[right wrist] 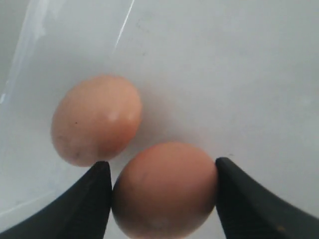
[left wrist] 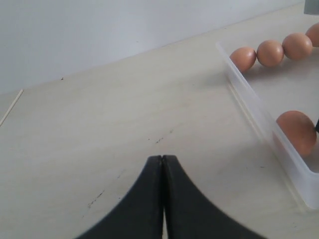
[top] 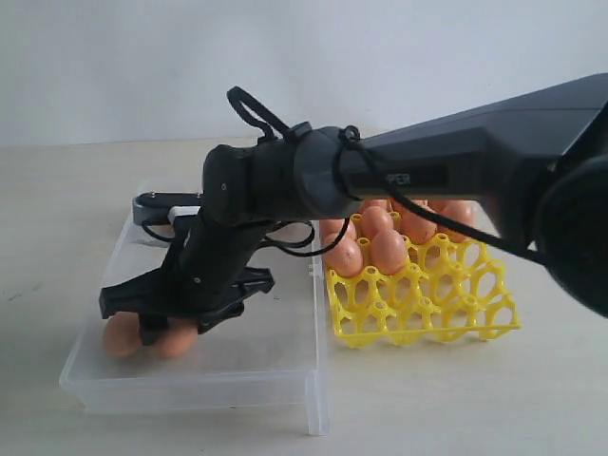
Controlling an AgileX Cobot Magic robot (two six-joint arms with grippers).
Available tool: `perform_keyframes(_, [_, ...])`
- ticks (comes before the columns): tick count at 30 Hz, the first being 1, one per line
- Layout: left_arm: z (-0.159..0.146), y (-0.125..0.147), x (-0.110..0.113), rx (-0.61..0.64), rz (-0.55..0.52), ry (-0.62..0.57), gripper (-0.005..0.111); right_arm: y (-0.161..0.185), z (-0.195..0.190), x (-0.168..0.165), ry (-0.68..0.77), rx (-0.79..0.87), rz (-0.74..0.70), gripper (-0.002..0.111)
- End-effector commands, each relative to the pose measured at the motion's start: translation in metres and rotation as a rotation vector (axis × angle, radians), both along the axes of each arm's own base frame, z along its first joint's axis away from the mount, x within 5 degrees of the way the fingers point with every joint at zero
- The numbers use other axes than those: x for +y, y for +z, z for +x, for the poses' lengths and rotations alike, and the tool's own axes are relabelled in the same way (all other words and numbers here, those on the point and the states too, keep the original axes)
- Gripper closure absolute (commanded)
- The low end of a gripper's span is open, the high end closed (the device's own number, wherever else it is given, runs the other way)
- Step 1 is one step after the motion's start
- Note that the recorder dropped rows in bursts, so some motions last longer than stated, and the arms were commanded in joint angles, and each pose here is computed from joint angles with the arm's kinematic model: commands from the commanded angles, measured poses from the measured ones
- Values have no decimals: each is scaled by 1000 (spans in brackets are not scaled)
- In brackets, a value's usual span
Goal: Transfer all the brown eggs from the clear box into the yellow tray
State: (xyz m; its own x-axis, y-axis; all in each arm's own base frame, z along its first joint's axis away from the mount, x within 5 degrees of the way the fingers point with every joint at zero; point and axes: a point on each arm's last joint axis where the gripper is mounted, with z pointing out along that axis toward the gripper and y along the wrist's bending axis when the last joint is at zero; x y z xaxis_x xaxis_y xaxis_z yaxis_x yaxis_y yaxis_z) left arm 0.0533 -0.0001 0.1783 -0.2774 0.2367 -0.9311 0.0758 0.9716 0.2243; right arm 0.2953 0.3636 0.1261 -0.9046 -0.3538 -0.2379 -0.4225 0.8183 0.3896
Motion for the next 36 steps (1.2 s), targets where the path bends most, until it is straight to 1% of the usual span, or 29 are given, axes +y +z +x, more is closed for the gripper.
perform_keyframes(1, [0, 2, 0, -18, -6, -1, 107, 37, 3, -21, 57, -308, -1, 108])
perform_keyframes(4, [0, 2, 0, -18, -6, -1, 107, 54, -4, -45, 81, -475, 19, 108])
perform_keyframes(7, [0, 2, 0, -18, -6, -1, 107, 68, -7, -78, 105, -580, -8, 108])
perform_keyframes(9, [0, 2, 0, -18, -6, -1, 107, 73, -6, -101, 101, -603, -43, 108])
perform_keyframes(14, [0, 2, 0, -18, -6, -1, 107, 79, 0, -158, 19, -616, -111, 108])
perform_keyframes(20, [0, 2, 0, -18, -6, -1, 107, 69, 13, -205, -34, -607, -217, 108])
perform_keyframes(25, [0, 2, 0, -18, -6, -1, 107, 58, 26, -230, -87, -584, -289, 108])
perform_keyframes(28, [0, 2, 0, -18, -6, -1, 107, 52, 31, -240, -121, -572, -312, 108])
perform_keyframes(36, [0, 2, 0, -18, -6, -1, 107, 27, 37, -243, -112, -520, -342, 108])
